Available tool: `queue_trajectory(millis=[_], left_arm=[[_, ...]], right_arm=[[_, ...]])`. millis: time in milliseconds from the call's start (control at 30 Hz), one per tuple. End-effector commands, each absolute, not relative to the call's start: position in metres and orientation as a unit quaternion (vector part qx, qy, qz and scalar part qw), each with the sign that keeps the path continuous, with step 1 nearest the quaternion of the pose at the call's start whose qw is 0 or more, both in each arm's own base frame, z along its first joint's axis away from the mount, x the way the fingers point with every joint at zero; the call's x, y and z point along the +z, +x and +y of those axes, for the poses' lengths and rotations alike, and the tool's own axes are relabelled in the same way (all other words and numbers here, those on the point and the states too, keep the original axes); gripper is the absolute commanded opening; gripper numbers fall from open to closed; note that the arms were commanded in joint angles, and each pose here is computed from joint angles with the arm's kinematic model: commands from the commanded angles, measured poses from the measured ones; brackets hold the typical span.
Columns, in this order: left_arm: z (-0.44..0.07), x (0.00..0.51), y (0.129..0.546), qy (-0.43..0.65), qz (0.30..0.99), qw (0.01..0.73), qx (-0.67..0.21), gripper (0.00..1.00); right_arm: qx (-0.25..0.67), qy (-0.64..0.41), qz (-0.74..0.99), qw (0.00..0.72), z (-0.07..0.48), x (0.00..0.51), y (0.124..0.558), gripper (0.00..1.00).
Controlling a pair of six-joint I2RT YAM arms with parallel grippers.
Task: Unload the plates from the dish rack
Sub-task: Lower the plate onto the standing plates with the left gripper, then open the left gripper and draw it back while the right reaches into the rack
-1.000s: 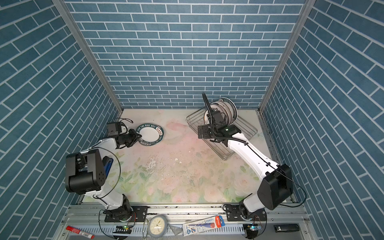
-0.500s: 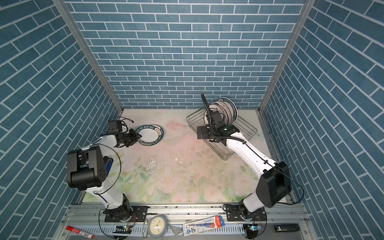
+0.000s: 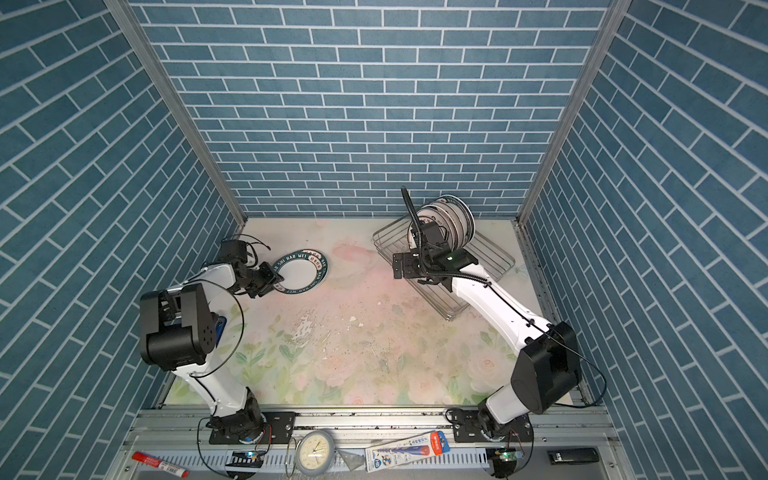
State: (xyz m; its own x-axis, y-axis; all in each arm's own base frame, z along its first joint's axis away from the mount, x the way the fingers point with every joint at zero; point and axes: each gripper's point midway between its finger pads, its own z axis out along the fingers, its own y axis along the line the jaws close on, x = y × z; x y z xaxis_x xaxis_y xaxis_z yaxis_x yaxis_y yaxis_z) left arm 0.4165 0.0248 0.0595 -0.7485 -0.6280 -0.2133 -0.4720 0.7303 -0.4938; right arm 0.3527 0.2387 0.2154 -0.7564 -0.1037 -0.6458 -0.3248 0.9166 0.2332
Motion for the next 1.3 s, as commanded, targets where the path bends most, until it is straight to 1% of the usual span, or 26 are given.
queue_trajectory(millis=[0, 233, 467, 567, 667, 800, 833, 867, 900, 1067, 1100, 1133, 1267], left_arm=[[0.024, 0.063, 0.418, -0.284, 0.922, 0.180, -0.191, 0.46], [0.013, 0.056, 0.425, -0.265, 0.935, 0.163, -0.173, 0.48], [0.014, 0.054, 0.424, -0.266, 0.939, 0.159, -0.152, 0.54], [0.018, 0.058, 0.419, -0.268, 0.940, 0.160, -0.138, 0.55], [0.022, 0.068, 0.413, -0.267, 0.940, 0.170, -0.123, 0.58], [0.021, 0.083, 0.403, -0.263, 0.938, 0.187, -0.128, 0.61], [0.019, 0.086, 0.401, -0.261, 0.937, 0.192, -0.132, 0.65], [0.017, 0.089, 0.398, -0.259, 0.936, 0.197, -0.137, 0.78], [0.015, 0.092, 0.395, -0.256, 0.935, 0.201, -0.143, 0.88], [0.012, 0.105, 0.381, -0.247, 0.929, 0.229, -0.152, 0.92], [0.012, 0.109, 0.379, -0.246, 0.929, 0.233, -0.150, 0.97], [0.011, 0.111, 0.377, -0.242, 0.929, 0.237, -0.151, 0.99], [0.009, 0.121, 0.372, -0.235, 0.926, 0.250, -0.156, 0.99]], right_arm=[[0.170, -0.128, 0.921, 0.327, 0.241, 0.213, 0.354, 0.99], [0.173, -0.132, 0.920, 0.326, 0.242, 0.212, 0.352, 0.99], [0.169, -0.138, 0.920, 0.325, 0.240, 0.212, 0.351, 0.99], [0.161, -0.142, 0.922, 0.324, 0.239, 0.209, 0.351, 0.99], [0.149, -0.147, 0.922, 0.326, 0.234, 0.210, 0.355, 0.99], [0.129, -0.160, 0.918, 0.339, 0.224, 0.219, 0.367, 0.99], [0.126, -0.164, 0.917, 0.341, 0.221, 0.221, 0.370, 0.99], [0.121, -0.168, 0.917, 0.342, 0.218, 0.222, 0.374, 0.99], [0.112, -0.170, 0.917, 0.343, 0.213, 0.223, 0.380, 0.99], [0.068, -0.184, 0.919, 0.341, 0.191, 0.221, 0.405, 0.99], [0.054, -0.191, 0.919, 0.340, 0.186, 0.219, 0.410, 0.99], [0.045, -0.197, 0.918, 0.342, 0.183, 0.220, 0.414, 0.99], [0.014, -0.214, 0.916, 0.340, 0.170, 0.214, 0.435, 0.99]])
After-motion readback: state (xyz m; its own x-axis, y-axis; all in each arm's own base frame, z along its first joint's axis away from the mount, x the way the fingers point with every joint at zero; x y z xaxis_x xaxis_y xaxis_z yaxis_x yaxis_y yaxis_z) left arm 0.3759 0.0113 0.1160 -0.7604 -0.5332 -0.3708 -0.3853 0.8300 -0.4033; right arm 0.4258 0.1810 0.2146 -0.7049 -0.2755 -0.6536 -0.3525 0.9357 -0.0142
